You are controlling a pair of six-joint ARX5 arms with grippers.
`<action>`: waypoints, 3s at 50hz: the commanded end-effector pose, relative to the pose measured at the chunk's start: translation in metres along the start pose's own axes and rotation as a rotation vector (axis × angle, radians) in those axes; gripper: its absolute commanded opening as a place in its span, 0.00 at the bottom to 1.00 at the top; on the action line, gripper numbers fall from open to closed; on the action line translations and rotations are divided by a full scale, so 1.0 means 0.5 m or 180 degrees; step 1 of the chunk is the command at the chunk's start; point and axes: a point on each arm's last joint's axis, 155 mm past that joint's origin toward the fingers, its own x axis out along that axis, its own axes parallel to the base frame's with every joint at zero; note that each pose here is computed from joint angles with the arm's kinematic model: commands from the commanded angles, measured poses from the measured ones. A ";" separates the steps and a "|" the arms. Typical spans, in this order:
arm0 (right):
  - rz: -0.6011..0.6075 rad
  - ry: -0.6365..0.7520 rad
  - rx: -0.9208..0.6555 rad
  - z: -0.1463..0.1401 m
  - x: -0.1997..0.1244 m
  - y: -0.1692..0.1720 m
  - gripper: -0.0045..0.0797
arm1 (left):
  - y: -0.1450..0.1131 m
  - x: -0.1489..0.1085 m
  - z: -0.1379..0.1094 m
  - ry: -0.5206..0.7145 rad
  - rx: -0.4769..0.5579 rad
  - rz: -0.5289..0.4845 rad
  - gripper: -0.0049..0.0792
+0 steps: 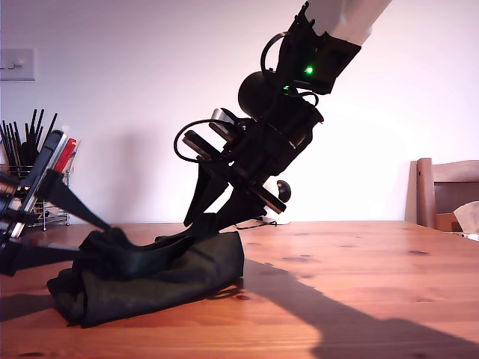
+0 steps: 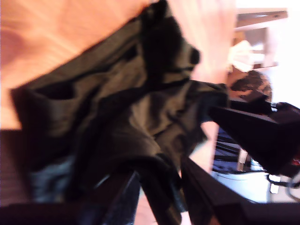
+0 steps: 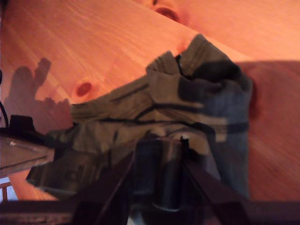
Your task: Fold the underwear in front of you. After folding it, place it to the left side.
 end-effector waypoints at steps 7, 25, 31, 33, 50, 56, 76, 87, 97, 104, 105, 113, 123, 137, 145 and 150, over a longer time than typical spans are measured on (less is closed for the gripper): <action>0.0058 -0.0104 -0.0072 0.033 -0.002 0.021 0.35 | -0.001 -0.003 -0.010 0.0103 -0.0071 -0.0059 0.34; 0.0126 -0.0187 -0.0133 0.060 -0.015 0.040 0.35 | 0.002 -0.038 0.034 -0.0019 -0.0093 -0.0151 0.34; 0.0132 -0.0170 -0.0128 0.057 -0.014 0.041 0.35 | 0.008 -0.047 0.047 -0.0081 -0.0087 -0.0141 0.34; 0.0136 -0.0154 -0.0118 0.055 -0.014 0.041 0.36 | 0.009 -0.048 0.050 -0.0091 -0.0091 -0.0142 0.35; 0.0054 -0.0325 -0.0103 0.089 -0.024 0.037 0.44 | 0.010 -0.049 0.050 -0.0099 0.0007 -0.0134 0.39; 0.0062 -0.0401 -0.0148 0.111 -0.036 0.044 0.44 | 0.007 -0.049 0.051 -0.0099 0.0081 -0.0153 0.38; 0.0020 -0.0252 -0.0147 0.093 -0.048 0.030 0.44 | 0.010 -0.071 0.085 -0.0256 0.0496 -0.0158 0.38; -0.0002 -0.0141 -0.0135 0.075 -0.048 0.024 0.44 | 0.017 -0.091 0.115 -0.0410 0.0614 -0.0136 0.37; -0.0007 -0.0120 -0.0168 0.072 -0.048 0.022 0.43 | -0.071 -0.068 0.065 -0.0183 0.1500 -0.0502 0.18; -0.0033 -0.0040 -0.0164 0.059 -0.052 0.012 0.23 | -0.163 -0.053 0.020 -0.0070 0.2082 -0.0824 0.03; -0.0037 -0.0034 -0.0156 0.058 -0.053 0.010 0.17 | -0.171 -0.050 0.012 -0.0034 0.2134 -0.0852 0.03; -0.0082 0.0000 -0.0115 0.052 -0.064 -0.013 0.04 | -0.183 -0.013 -0.046 0.0250 0.2344 -0.0874 0.03; -0.0126 -0.0038 -0.0014 0.057 -0.085 -0.049 0.04 | -0.141 0.026 -0.078 0.0392 0.2828 -0.0538 0.03; -0.0011 -0.0069 -0.0026 0.061 -0.096 -0.052 0.04 | -0.057 0.051 -0.051 0.0518 0.3855 0.0400 0.03; 0.0016 -0.0076 -0.0041 0.062 -0.096 -0.048 0.04 | -0.043 0.050 -0.038 0.0567 0.4164 0.0605 0.03; 0.0017 -0.0091 -0.0050 0.065 -0.096 -0.048 0.04 | -0.036 0.051 -0.035 0.0578 0.4201 0.0642 0.03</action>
